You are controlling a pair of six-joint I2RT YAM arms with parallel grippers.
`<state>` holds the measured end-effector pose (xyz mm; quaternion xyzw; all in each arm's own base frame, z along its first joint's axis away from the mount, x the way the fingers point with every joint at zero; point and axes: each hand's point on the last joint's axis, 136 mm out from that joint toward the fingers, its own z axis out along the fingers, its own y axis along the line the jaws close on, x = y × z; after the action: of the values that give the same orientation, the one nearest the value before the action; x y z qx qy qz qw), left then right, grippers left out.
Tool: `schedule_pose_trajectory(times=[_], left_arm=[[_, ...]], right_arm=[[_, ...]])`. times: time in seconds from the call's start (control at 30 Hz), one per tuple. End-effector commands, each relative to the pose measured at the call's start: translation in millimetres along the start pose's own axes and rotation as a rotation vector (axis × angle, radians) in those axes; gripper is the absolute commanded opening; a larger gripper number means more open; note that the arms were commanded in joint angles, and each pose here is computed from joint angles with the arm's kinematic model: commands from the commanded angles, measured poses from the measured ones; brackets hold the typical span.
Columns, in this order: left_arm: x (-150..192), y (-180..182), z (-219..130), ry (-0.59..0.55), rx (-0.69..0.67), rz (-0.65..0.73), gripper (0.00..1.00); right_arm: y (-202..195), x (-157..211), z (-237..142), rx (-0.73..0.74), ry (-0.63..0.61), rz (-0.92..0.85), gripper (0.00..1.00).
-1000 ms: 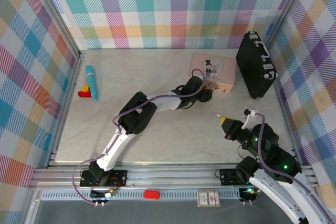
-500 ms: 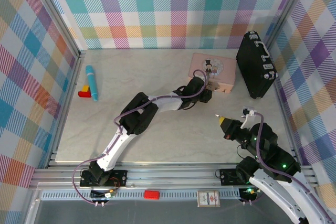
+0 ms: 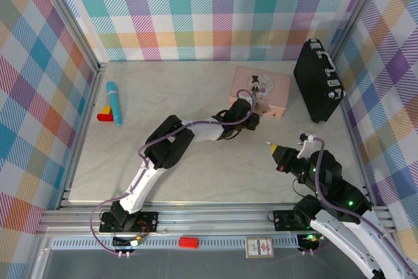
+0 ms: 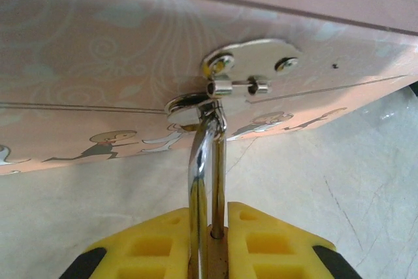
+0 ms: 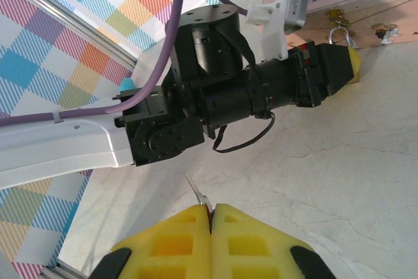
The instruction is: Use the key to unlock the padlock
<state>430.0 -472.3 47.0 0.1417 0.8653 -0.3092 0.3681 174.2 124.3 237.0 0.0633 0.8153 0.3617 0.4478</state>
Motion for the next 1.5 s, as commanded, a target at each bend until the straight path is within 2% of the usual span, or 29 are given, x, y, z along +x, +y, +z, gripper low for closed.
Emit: schedule_pose_trajectory(times=[0.0,0.57,0.9,1.2,1.47], left_arm=[[-19.9,14.5,-20.0,-0.047,-0.058,0.004,0.06],[-0.5,93.7,-93.2,-0.02,-0.196,-0.066,0.02],[23.7,129.6,-159.0,0.004,-0.293,-0.185,0.01],[45.6,139.4,-211.6,0.015,-0.368,-0.28,0.01],[62.1,118.1,-215.7,0.061,-0.356,-0.369,0.03]], right_arm=[[0.3,-1.5,4.3,0.004,-0.008,0.023,0.0],[4.5,6.4,28.6,-0.006,0.037,0.042,0.0],[1.8,18.0,47.8,0.011,0.091,0.065,0.0],[4.8,26.7,61.9,-0.011,0.128,0.079,0.0],[0.9,45.3,77.3,0.001,0.208,0.136,0.0]])
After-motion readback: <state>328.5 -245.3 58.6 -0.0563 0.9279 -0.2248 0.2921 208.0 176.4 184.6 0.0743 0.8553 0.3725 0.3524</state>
